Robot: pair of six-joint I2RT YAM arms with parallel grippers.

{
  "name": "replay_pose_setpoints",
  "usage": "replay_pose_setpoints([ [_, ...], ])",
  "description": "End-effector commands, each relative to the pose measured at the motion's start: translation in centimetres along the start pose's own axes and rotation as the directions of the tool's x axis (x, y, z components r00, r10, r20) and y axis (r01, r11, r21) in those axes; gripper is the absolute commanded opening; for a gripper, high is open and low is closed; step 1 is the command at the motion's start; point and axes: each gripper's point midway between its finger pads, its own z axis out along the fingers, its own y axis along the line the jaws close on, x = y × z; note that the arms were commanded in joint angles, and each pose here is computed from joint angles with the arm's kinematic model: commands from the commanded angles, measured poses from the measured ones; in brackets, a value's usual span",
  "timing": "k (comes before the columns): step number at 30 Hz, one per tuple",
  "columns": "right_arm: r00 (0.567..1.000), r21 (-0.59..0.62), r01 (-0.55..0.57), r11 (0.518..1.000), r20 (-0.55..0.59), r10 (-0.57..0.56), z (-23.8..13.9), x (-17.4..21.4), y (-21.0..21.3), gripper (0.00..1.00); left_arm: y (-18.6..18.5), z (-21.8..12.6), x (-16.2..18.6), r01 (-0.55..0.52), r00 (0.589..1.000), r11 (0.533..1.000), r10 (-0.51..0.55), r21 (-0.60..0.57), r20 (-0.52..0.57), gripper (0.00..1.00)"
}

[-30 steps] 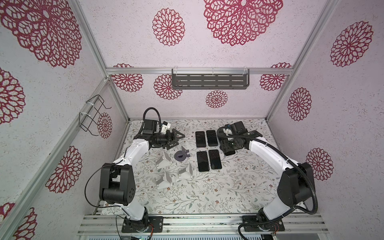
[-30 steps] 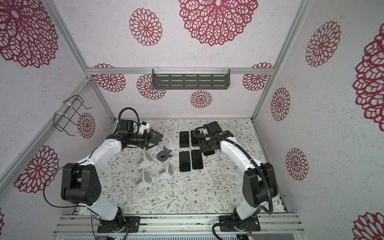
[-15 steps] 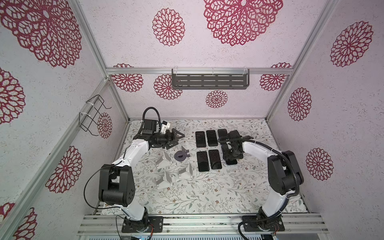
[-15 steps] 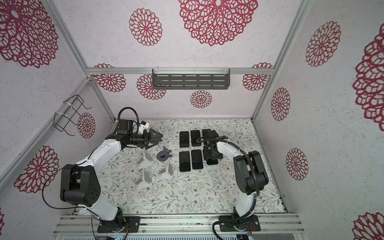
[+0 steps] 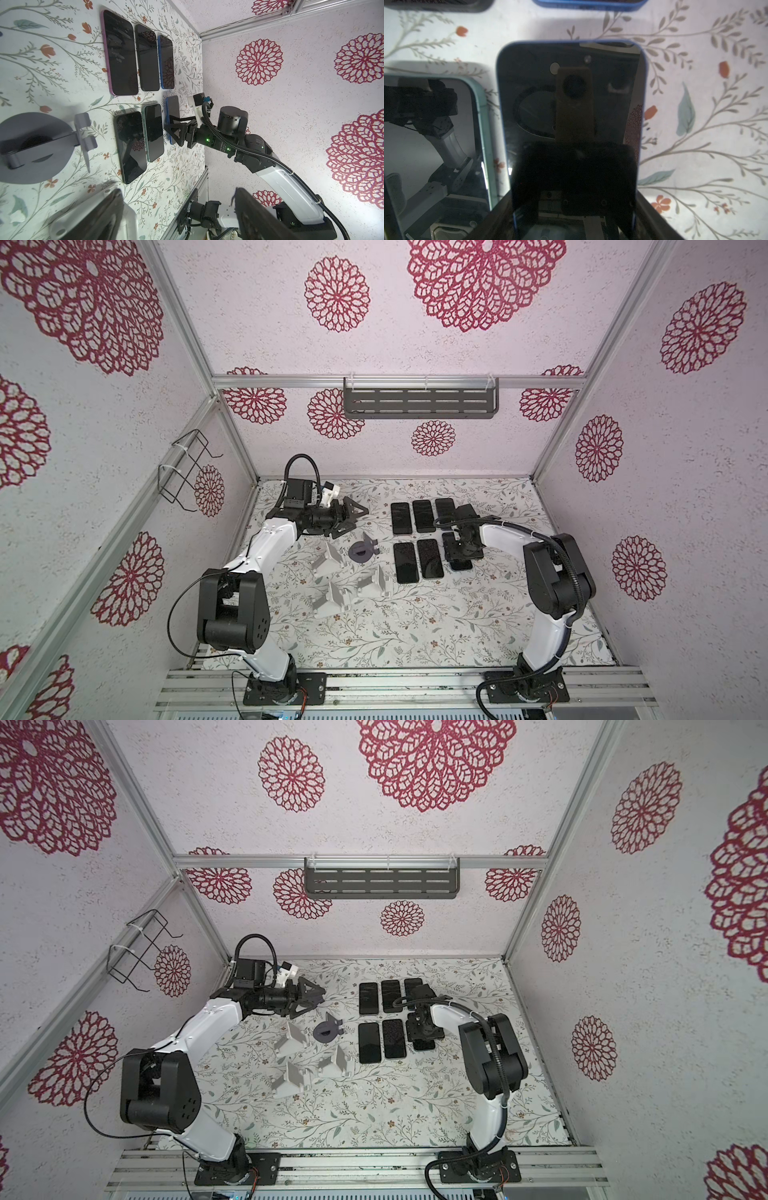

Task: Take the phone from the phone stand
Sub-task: 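Lower the blue phone flat beside the teal-edged phone and open the right gripper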

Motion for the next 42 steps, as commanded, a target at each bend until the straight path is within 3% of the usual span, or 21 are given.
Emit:
replay_pose_setpoints([
  [1, 0.998, 0.022, -0.041, 0.999, 0.043, 0.04, -0.5, -1.2, -0.7, 0.22, -1.0, -0.8, -0.2, -0.029, 0.999, 0.999, 0.029, 0.013, 0.026, 0.87],
  [15, 0.998, 0.017, -0.056, 0.998, 0.008, 0.056, 0.2, -0.3, -0.6, 0.54, -0.7, -1.0, -0.3, -0.022, 0.999, 1.0, 0.022, 0.008, 0.03, 0.87],
  [42, 0.998, 0.037, -0.055, 0.998, -0.018, 0.055, 0.7, 0.7, -1.0, 0.79, -0.4, -1.5, -0.8, -0.018, 0.998, 1.0, 0.018, -0.006, 0.054, 0.86],
])
